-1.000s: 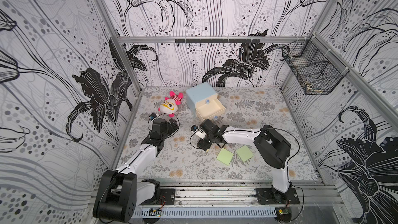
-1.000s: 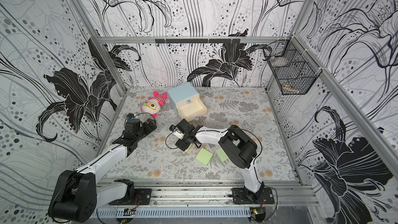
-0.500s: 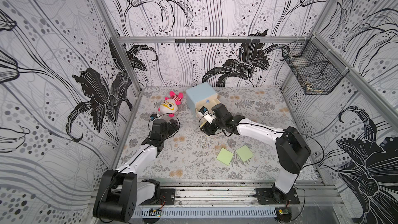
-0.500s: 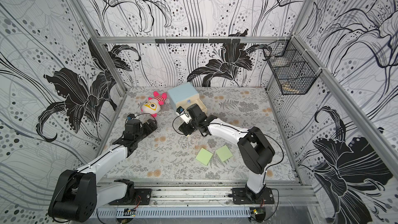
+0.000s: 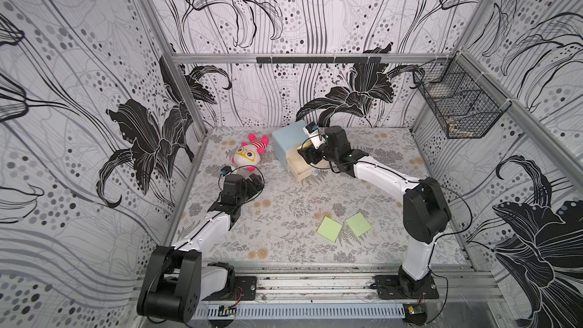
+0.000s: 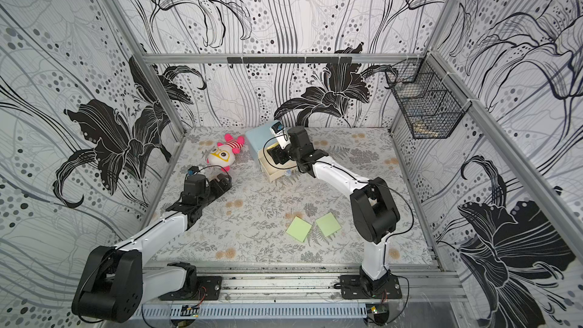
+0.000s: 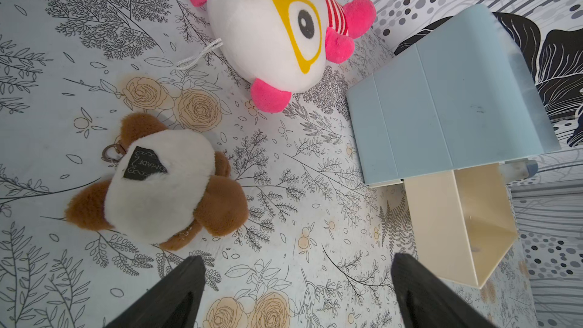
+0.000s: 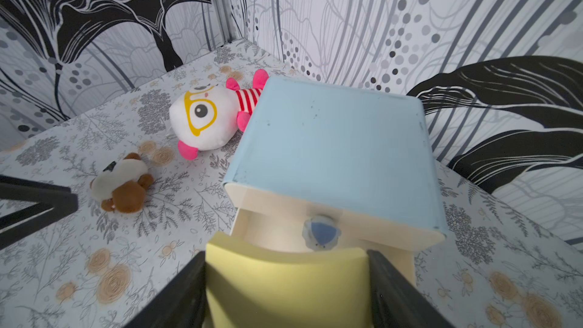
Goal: Please put the sticky notes in the drawer by color
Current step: Pick up the sticky notes from the center of the board, then place the sticky notes in the drawer.
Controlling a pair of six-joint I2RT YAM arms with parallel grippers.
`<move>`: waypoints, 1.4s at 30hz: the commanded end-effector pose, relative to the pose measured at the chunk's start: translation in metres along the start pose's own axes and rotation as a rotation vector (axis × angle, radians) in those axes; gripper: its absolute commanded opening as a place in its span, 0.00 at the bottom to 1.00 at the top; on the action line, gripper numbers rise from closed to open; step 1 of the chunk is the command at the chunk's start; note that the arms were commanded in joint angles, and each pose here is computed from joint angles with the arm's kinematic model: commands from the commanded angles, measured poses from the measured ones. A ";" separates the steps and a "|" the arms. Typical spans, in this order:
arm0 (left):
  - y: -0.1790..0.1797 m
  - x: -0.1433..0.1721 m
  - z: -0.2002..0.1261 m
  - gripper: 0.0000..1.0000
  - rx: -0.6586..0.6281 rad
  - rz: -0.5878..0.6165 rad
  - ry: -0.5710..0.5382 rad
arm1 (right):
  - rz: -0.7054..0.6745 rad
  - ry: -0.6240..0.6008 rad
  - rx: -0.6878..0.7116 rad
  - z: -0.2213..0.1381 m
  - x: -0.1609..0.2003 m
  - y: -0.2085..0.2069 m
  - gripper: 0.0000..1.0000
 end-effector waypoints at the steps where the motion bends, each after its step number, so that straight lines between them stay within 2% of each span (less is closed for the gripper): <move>1: -0.001 -0.002 0.003 0.97 0.017 -0.005 -0.013 | 0.014 -0.022 0.035 0.015 -0.003 -0.013 0.80; 13: -0.003 -0.003 0.009 0.97 0.012 -0.001 -0.001 | 0.062 0.026 0.046 0.037 0.028 -0.035 0.83; 21: -0.006 -0.007 0.010 0.97 0.020 0.000 -0.004 | 0.062 0.026 0.053 0.035 0.027 -0.036 0.98; 30: -0.010 -0.010 0.011 0.97 0.039 -0.004 -0.006 | 0.086 -0.003 0.110 0.009 0.016 -0.040 0.99; 36: -0.022 -0.015 0.010 0.97 0.076 0.012 -0.020 | 0.144 0.013 0.119 -0.012 0.036 -0.038 0.97; 42: -0.063 -0.041 0.006 0.97 0.135 0.029 -0.103 | 0.213 0.023 0.098 -0.047 0.070 -0.029 0.94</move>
Point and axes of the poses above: each gripper's point midway between its finger pads, its own z axis out along the fingers, its own y axis along the line the jaws close on, x = y × z, the point moved 5 cm from there along -z, back along the fingers, and after that the axes turned 10 degrees about z, right-handed, at the moved point
